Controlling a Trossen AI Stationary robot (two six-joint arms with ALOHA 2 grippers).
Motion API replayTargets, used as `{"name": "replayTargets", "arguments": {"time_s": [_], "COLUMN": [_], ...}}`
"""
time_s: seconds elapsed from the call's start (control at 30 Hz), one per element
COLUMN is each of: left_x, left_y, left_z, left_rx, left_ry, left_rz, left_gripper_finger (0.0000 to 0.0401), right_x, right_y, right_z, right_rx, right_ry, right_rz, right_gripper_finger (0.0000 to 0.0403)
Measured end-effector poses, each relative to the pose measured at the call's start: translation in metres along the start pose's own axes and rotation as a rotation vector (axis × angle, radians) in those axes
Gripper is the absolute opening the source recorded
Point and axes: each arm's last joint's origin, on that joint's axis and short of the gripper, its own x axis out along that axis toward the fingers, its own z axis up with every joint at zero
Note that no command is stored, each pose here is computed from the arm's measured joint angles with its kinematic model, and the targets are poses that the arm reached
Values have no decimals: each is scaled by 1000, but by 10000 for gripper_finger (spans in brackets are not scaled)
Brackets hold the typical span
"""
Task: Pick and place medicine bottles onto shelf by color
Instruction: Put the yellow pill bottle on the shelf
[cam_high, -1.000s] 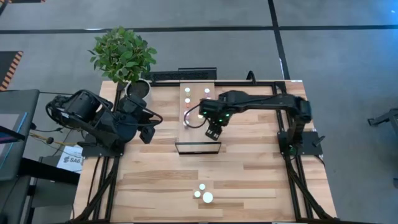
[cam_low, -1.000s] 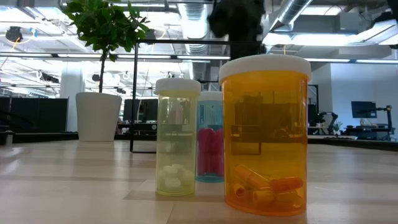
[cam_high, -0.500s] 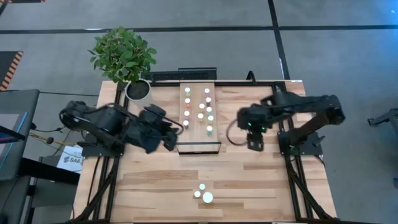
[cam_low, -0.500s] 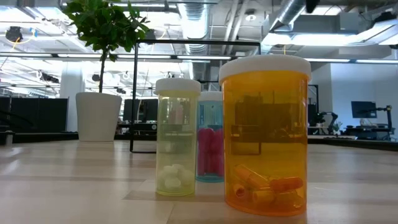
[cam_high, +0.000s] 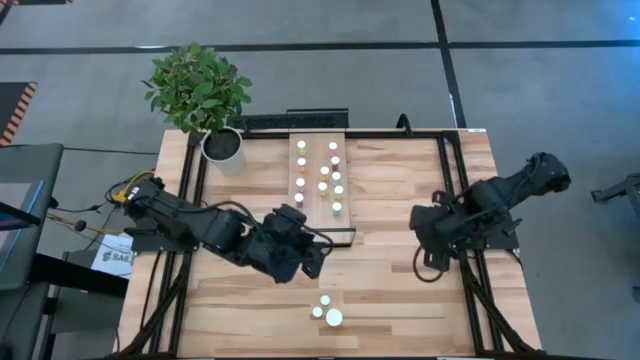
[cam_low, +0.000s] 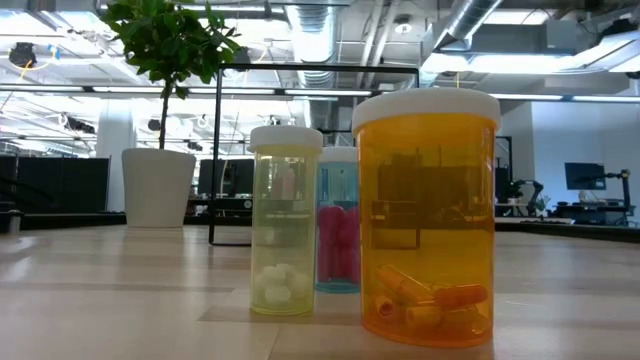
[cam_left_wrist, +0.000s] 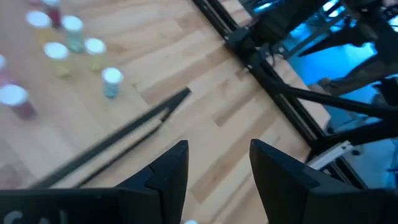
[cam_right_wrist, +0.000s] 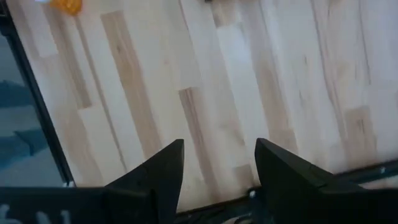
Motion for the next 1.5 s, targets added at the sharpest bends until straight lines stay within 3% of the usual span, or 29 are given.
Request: {"name": "replayTargets", "arguments": {"time_s": [0.4,0.57,0.7,0.83,0.93,1.13,1.33,1.5], "left_x": [-15,-11,2,14,18,18,38,48], "left_y": [-13,-25,-33,-35,-36,-37,-37,-36], "left_z": [-28,-61,-99,-126,-139,-145,-177,-199], "left_rx": [45,238,386,409,425,445,482,421], "left_ry": [24,71,121,175,208,228,223,235], "left_rz": [-76,-99,-93,-72,-64,-72,-29,3], "left_gripper_finger": [158,158,158,158,158,158,158,158], "right_x": [24,31,27,26,28,47,83,98], "right_y": [41,67,75,78,84,98,111,120], "right_z": [-22,-22,-22,-28,-33,-31,-20,-12], "right_rx": [117,173,354,548,618,554,462,356], "right_ry": [5,-179,-321,-295,-256,-165,-118,-9], "right_rz": [59,182,211,245,268,215,61,105], "right_gripper_finger": [219,219,219,219,219,219,219,219]}}
